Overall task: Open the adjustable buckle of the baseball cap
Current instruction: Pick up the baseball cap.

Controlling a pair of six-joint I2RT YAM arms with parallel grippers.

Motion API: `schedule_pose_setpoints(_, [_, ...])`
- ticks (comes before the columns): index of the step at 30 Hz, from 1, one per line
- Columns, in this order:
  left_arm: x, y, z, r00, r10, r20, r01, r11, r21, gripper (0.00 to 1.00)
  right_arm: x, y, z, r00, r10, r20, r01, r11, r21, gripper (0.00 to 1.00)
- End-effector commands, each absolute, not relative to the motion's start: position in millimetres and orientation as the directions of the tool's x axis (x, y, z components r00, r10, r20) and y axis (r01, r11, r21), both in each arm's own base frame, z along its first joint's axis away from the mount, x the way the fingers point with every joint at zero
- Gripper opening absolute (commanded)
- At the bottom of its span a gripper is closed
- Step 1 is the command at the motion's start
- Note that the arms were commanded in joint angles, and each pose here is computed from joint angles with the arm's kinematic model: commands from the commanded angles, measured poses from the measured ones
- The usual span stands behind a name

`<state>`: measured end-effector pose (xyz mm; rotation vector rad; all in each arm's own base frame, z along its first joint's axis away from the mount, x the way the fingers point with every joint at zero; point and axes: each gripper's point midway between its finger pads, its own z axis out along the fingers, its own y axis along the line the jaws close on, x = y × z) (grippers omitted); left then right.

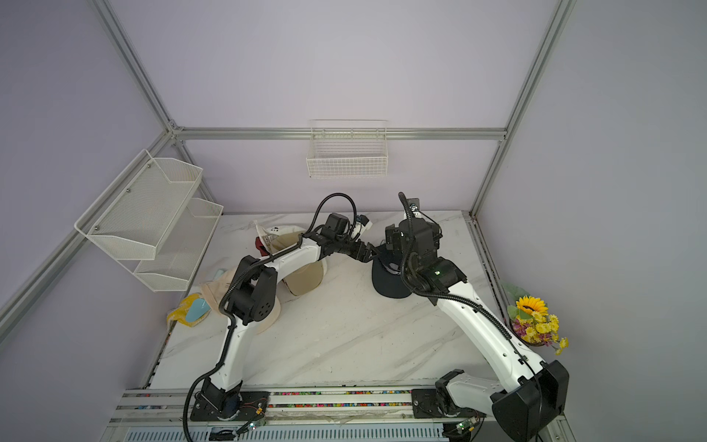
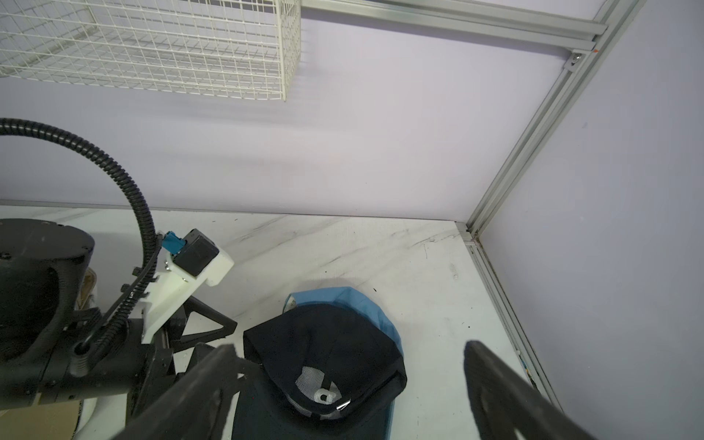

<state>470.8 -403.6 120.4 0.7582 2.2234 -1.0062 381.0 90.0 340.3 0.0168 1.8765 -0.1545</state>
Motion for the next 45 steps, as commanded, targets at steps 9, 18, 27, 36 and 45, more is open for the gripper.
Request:
schedule_pose_setpoints(9, [451.2, -413.9, 100.6, -0.701, 0.290, -0.652, 0.686, 0.527, -0.502, 0.66, 376.9, 89.5, 349.4, -0.268, -0.005, -0.963, 0.087, 0.996, -0.029, 0.95])
schedule_pose_setpoints(18, [453.8, -423.5, 98.9, -0.704, 0.284, -0.650, 0.684, 0.519, -0.513, 0.36, 377.7, 90.6, 346.8, -0.270, -0.004, -0.963, 0.083, 0.996, -0.028, 0.95])
schedule_pose_setpoints(27, [458.0, -427.5, 116.8, -0.684, 0.262, -0.681, 0.699, 0.502, -0.509, 0.06, 377.6, 92.6, 340.5, -0.278, -0.002, -0.961, 0.073, 0.997, -0.023, 0.95])
schedule_pose_setpoints(36, [453.6, -409.4, 166.1, -0.636, 0.235, -0.735, 0.726, 0.505, -0.467, 0.00, 378.8, 95.2, 340.4, -0.276, -0.001, -0.961, 0.062, 0.998, -0.019, 0.95])
schedule_pose_setpoints(45, [428.1, -349.9, 233.2, -0.572, 0.219, -0.790, 0.727, 0.581, -0.365, 0.00, 386.3, 95.4, 322.9, -0.319, -0.055, -0.946, 0.070, 0.994, -0.082, 0.96])
